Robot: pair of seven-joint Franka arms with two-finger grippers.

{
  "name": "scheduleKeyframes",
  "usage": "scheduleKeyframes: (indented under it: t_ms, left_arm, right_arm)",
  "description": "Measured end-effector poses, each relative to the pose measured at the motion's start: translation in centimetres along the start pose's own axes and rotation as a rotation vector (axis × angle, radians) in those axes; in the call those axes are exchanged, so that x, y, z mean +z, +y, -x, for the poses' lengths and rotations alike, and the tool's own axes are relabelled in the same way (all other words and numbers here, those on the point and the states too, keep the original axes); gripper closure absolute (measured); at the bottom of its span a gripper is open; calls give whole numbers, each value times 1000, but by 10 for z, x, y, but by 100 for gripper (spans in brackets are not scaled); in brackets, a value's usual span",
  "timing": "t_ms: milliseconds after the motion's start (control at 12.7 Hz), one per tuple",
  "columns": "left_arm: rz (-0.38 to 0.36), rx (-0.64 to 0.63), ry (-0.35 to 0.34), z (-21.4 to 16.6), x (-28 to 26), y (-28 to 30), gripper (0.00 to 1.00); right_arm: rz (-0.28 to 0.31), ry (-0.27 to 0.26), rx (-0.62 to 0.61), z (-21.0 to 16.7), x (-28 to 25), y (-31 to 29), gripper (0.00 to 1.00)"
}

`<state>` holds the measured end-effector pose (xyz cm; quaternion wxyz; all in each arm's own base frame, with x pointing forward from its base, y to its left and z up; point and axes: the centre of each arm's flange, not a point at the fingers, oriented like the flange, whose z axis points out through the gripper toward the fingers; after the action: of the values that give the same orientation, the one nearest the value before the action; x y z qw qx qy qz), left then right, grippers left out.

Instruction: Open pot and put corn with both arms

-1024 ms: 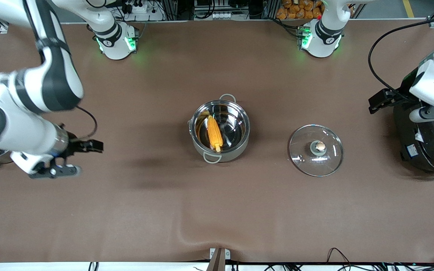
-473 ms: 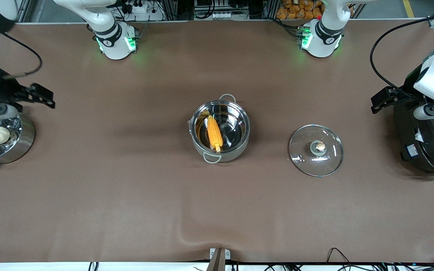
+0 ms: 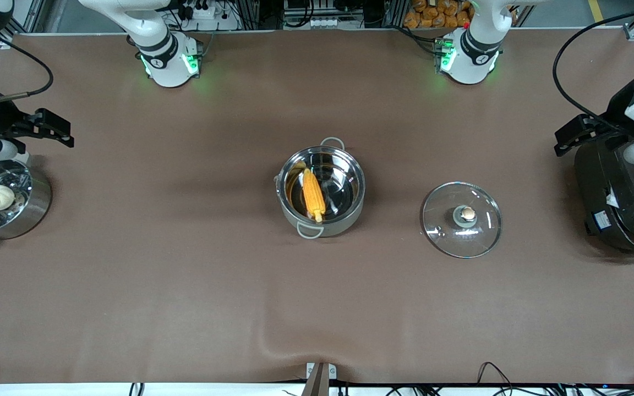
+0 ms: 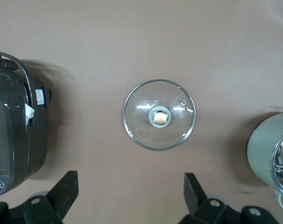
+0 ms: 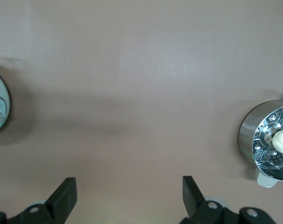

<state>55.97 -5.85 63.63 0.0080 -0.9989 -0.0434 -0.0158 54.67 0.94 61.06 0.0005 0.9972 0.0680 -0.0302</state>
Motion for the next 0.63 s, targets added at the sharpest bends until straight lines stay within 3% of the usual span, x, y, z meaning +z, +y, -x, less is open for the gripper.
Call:
scheduleKeyframes:
  t_ms: [630]
  left_arm:
    - [-2, 3, -13, 2, 0, 1, 0]
  right_arm:
    - [1, 13, 0, 9, -12, 1, 0]
